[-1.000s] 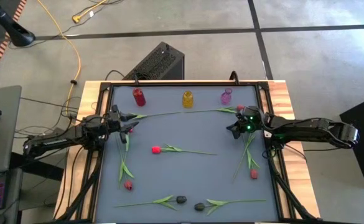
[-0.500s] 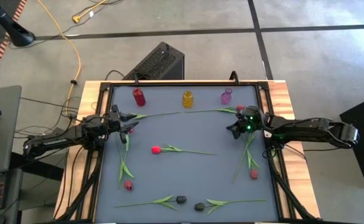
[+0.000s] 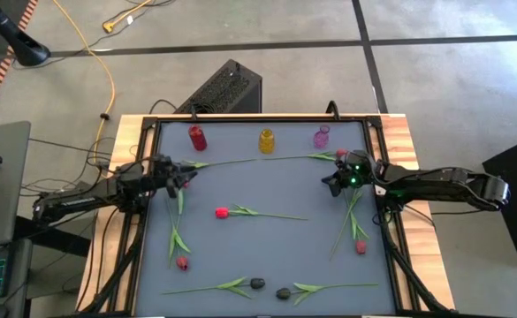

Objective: Sort flowers into vase by color
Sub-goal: Put the right red tulip into the yellow vase

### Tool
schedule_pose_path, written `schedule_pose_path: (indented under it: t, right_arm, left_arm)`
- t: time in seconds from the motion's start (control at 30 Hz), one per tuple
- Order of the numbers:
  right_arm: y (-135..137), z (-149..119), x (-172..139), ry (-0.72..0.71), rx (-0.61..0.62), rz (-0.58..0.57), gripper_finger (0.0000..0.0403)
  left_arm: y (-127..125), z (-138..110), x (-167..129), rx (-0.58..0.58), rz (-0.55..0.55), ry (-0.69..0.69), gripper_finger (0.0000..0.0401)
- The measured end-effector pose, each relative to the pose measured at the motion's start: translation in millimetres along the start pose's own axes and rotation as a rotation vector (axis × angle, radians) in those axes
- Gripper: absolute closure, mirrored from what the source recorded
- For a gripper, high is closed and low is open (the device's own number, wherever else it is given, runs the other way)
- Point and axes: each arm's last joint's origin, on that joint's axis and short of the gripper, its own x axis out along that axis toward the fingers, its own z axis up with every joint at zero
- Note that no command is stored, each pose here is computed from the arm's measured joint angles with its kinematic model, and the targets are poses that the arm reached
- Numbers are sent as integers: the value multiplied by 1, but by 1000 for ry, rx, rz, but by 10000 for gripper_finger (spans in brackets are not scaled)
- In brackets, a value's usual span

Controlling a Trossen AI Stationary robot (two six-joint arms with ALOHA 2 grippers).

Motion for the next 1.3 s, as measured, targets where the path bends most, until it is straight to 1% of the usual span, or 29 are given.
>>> schedule_pose_path:
  t: [0.07,0.17,0.2,0.3,0.37,0.47,0.53,0.63,0.7,0.87,1.0,1.1,1.23,1.3]
  right_arm:
    - [0,0,0,-5,28,-1,375]
    - [1,4,0,-49,23,1,375]
    - [2,5,0,-60,21,5,375]
    - [4,9,-1,-101,14,27,375]
    - [6,12,-1,-135,7,38,375]
    - [9,19,-2,-211,6,57,375]
    - [15,26,-4,-251,-5,98,375]
    - [30,42,-8,-270,-45,204,375]
    - [42,52,-11,-285,-72,256,375]
    - [76,75,-22,-339,-209,369,375]
    - [103,83,-31,-314,-316,421,375]
    - [123,88,-39,-299,-360,438,375]
    - [145,92,-51,-279,-408,473,375]
    - [156,94,-55,-259,-435,496,375]
  left_arm:
    - [1,0,0,-29,28,-13,246]
    - [1,0,0,-61,49,-32,246]
    - [-1,0,0,-61,29,-25,246]
    - [-9,0,0,-47,-92,2,246]
    - [-15,1,0,-33,-145,0,246]
    - [-22,-1,1,0,-174,-7,246]
    - [-26,-2,3,23,-189,-15,246]
    - [-34,-1,6,72,-202,-10,246]
    - [-40,3,10,113,-194,6,246]
    - [-56,16,21,245,-191,34,246]
    - [-67,22,31,373,-221,69,246]
    - [-73,23,36,441,-247,96,246]
    - [-76,20,43,499,-289,144,246]
    - [-76,18,46,516,-290,162,246]
